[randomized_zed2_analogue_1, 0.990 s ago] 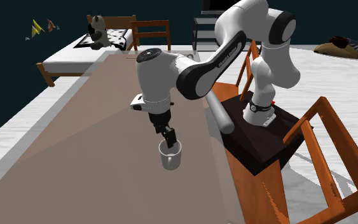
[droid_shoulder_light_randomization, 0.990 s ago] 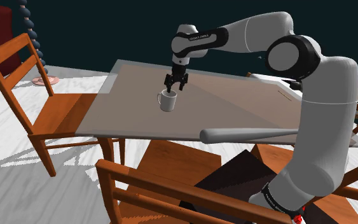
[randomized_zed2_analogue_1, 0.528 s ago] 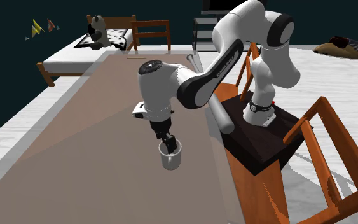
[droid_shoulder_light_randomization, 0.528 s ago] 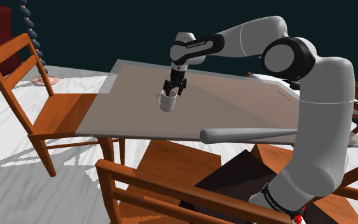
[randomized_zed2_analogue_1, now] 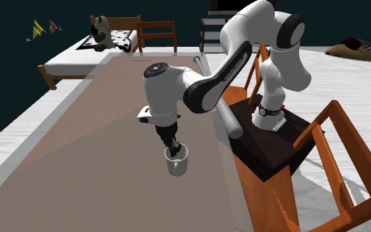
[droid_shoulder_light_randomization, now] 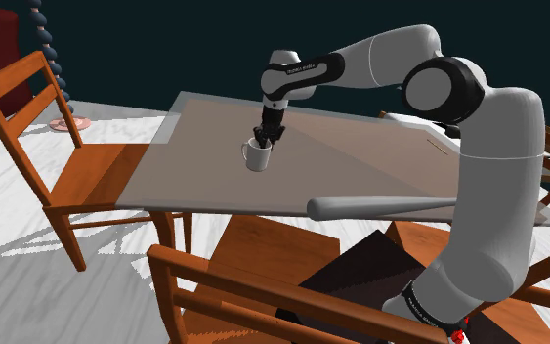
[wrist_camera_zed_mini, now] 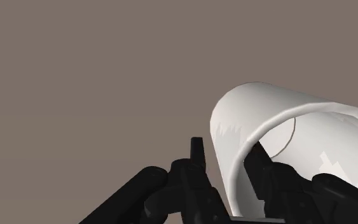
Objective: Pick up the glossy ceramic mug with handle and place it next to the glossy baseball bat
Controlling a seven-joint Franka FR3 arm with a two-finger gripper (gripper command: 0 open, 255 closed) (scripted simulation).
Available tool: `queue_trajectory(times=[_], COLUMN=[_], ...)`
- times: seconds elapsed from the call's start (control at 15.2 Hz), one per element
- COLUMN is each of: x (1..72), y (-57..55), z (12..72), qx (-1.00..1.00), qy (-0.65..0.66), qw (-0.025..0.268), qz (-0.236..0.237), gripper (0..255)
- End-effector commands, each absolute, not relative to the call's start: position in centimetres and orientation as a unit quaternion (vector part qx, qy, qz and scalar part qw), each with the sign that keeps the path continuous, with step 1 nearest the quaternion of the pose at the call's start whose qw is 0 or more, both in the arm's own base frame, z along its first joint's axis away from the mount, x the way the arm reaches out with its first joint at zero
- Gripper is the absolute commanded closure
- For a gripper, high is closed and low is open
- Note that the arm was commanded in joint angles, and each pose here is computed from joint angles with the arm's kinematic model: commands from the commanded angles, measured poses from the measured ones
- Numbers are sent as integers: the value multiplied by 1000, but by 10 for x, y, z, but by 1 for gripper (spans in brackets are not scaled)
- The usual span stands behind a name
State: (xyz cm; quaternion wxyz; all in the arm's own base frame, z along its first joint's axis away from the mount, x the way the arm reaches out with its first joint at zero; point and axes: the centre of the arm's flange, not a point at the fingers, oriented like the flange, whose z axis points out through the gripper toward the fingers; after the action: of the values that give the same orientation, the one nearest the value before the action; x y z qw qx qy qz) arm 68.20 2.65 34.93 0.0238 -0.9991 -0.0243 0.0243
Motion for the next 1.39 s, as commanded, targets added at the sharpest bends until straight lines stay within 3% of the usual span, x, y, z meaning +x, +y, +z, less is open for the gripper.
queue_trajectory(times=[0.0,0.46,1.32], x=[682,682,682], y=[27,27,27], z=[349,349,418], qx=[-999,-999,-999], qy=[-24,-24,-24], qw=[24,24,24], qz=[24,24,24], gripper=[255,255,255])
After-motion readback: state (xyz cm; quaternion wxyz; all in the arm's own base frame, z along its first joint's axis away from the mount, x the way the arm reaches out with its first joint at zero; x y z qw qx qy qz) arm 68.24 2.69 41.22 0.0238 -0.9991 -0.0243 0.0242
